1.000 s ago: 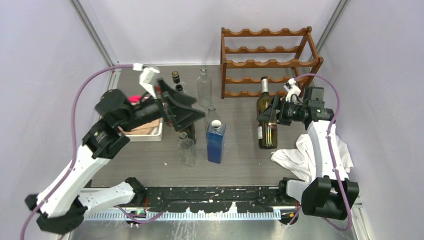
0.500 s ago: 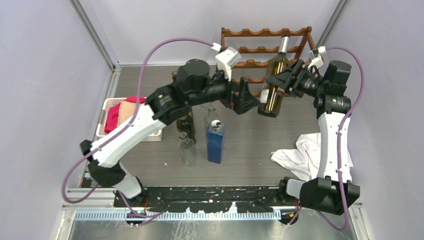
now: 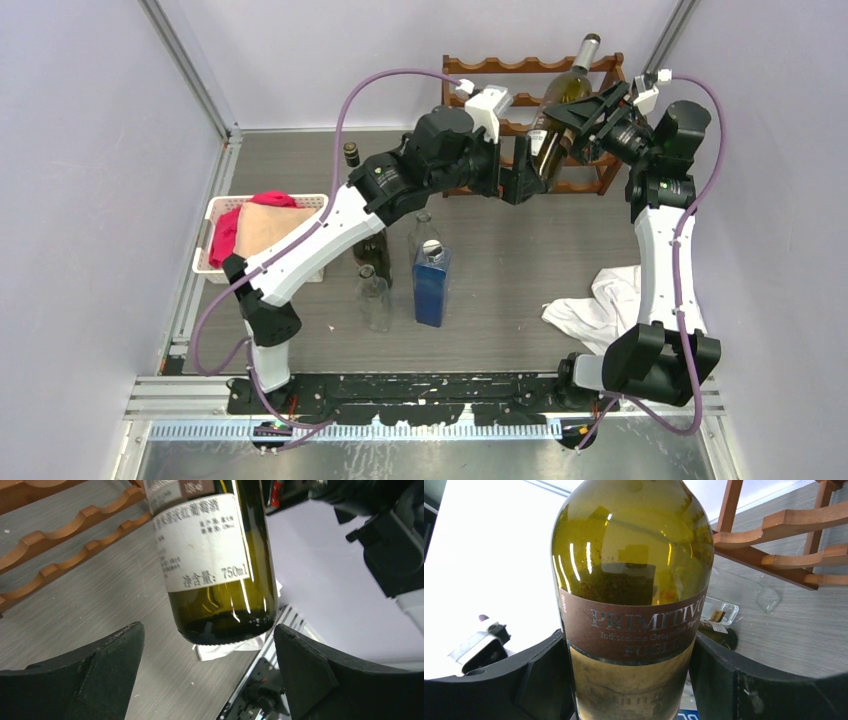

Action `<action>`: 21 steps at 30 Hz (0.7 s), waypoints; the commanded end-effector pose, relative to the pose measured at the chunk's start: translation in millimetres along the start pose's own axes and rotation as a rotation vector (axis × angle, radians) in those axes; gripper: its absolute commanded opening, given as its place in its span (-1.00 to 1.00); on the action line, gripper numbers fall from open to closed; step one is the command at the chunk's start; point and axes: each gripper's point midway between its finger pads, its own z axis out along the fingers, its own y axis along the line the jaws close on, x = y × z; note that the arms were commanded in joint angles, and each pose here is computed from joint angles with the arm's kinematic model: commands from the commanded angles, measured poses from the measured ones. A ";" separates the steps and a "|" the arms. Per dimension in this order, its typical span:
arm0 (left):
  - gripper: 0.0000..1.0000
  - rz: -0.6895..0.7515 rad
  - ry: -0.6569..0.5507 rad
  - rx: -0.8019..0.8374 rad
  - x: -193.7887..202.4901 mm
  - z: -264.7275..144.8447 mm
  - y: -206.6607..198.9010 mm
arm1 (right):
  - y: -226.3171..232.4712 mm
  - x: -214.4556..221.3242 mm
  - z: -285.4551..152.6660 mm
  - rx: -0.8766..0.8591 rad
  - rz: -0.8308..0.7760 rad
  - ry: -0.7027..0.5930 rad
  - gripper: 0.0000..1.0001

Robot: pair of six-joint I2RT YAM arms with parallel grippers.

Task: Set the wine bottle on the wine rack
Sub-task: Pick up the wine bottle from the center of the board.

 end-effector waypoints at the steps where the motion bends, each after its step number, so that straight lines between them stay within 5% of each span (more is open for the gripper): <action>1: 0.99 -0.104 -0.136 0.065 -46.8 -5.7 -12.3 | 55.5 -9.0 -7.1 -0.131 -0.119 -0.034 -0.98; 15: 0.88 -0.256 -0.155 0.022 -45.8 36.4 -0.6 | 51.7 12.6 8.0 -0.082 -0.187 -0.003 -0.97; 19: 0.42 -0.264 -0.158 0.015 -45.6 39.1 1.0 | 50.1 14.1 7.1 -0.060 -0.221 -0.006 -0.97; 21: -0.31 -0.258 -0.158 0.016 -45.7 38.5 0.9 | 48.8 14.3 6.4 -0.051 -0.235 -0.008 -0.97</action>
